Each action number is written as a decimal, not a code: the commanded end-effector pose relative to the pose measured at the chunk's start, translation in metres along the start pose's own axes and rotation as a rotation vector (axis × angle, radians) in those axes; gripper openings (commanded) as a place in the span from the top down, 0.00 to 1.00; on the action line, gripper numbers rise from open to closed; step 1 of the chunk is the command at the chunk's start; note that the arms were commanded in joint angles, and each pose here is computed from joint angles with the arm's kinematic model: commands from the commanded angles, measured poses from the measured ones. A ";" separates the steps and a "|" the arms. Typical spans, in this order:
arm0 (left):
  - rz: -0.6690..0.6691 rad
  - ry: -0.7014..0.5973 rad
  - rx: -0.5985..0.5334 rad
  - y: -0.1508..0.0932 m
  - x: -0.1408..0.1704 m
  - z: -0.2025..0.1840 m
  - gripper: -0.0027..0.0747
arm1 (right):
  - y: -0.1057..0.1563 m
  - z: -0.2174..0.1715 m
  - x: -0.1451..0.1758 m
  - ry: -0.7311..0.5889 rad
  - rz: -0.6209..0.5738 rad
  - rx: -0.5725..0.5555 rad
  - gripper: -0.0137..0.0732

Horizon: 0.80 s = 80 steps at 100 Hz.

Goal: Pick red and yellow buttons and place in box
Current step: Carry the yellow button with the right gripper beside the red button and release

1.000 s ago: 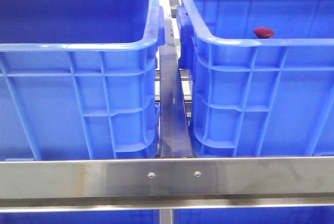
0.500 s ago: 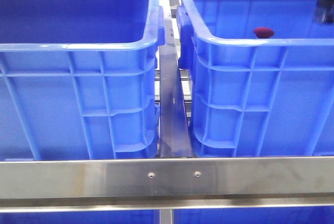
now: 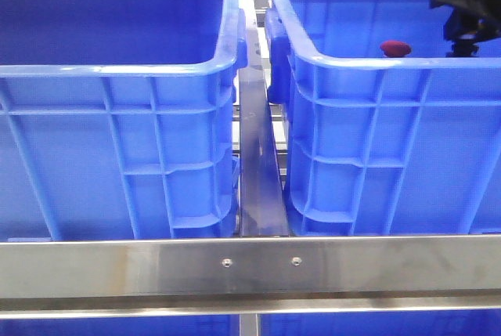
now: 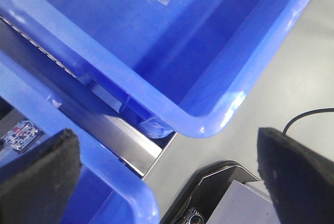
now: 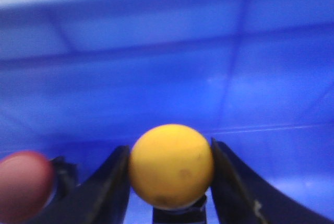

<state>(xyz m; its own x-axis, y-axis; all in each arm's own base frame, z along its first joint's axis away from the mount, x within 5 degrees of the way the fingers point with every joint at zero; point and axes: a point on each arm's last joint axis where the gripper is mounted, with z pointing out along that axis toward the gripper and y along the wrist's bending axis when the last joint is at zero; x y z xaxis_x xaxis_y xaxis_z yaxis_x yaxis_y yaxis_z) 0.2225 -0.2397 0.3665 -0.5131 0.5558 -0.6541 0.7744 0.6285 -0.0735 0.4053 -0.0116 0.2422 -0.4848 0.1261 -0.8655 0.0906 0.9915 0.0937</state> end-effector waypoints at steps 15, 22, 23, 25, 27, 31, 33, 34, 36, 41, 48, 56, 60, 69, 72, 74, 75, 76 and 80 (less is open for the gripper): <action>-0.002 -0.140 0.011 -0.005 -0.014 -0.026 0.14 | -0.012 -0.011 -0.028 -0.086 -0.022 0.026 0.56; -0.002 -0.143 0.010 -0.005 -0.014 -0.026 0.14 | -0.016 -0.008 -0.030 -0.090 -0.016 0.024 0.56; -0.002 -0.143 0.010 -0.005 -0.014 -0.026 0.14 | -0.017 -0.007 -0.031 -0.090 -0.015 0.027 0.56; -0.002 -0.145 0.010 -0.005 -0.014 -0.026 0.14 | -0.017 -0.006 -0.032 -0.093 -0.014 0.023 0.56; -0.002 -0.145 0.010 -0.005 -0.014 -0.026 0.14 | -0.017 -0.004 -0.031 -0.091 -0.014 0.017 0.56; -0.003 -0.146 0.010 -0.005 -0.015 -0.026 0.14 | -0.017 -0.001 -0.032 -0.091 -0.013 0.009 0.56; -0.003 -0.147 0.010 -0.005 -0.015 -0.026 0.14 | -0.018 0.001 -0.031 -0.087 -0.012 0.004 0.56; -0.003 -0.149 0.010 -0.005 -0.015 -0.026 0.14 | -0.017 0.001 -0.031 -0.086 -0.012 -0.001 0.56; -0.003 -0.149 0.010 -0.005 -0.015 -0.026 0.14 | -0.017 0.002 -0.031 -0.086 -0.013 -0.006 0.56; -0.003 -0.152 0.009 -0.005 -0.015 -0.026 0.14 | -0.016 0.004 -0.029 -0.080 -0.012 -0.018 0.56; -0.003 -0.153 0.009 -0.005 -0.015 -0.026 0.14 | -0.016 0.006 -0.027 -0.075 -0.011 -0.019 0.56; -0.003 -0.153 0.009 -0.005 -0.015 -0.026 0.14 | -0.016 0.006 -0.027 -0.075 -0.009 -0.019 0.56; -0.003 -0.153 0.009 -0.005 -0.015 -0.026 0.14 | -0.016 0.006 -0.027 -0.075 -0.009 -0.018 0.56; -0.003 -0.153 0.009 -0.005 -0.015 -0.026 0.14 | -0.016 0.006 -0.027 -0.075 -0.009 -0.021 0.56; -0.003 -0.156 0.009 -0.005 -0.015 -0.026 0.14 | -0.016 0.006 -0.027 -0.075 -0.009 -0.022 0.56; -0.003 -0.156 0.009 -0.005 -0.015 -0.026 0.14 | -0.016 0.006 -0.027 -0.075 -0.009 -0.022 0.56; -0.003 -0.156 0.009 -0.005 -0.015 -0.026 0.14 | -0.016 0.006 -0.027 -0.075 -0.009 -0.022 0.56; -0.003 -0.156 0.009 -0.005 -0.015 -0.026 0.14 | -0.016 0.006 -0.027 -0.075 -0.009 -0.022 0.56; -0.003 -0.156 0.009 -0.005 -0.015 -0.026 0.14 | -0.016 0.006 -0.027 -0.075 -0.009 -0.022 0.56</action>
<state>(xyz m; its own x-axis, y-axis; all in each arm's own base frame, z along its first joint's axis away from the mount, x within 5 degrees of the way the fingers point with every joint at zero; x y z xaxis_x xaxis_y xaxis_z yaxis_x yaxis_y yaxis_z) 0.2235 -0.2405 0.3678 -0.5054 0.5446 -0.6693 0.7734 0.6298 -0.0715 0.4241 -0.0303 0.2275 -0.4966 0.1327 -0.8578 0.0977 0.9905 0.0967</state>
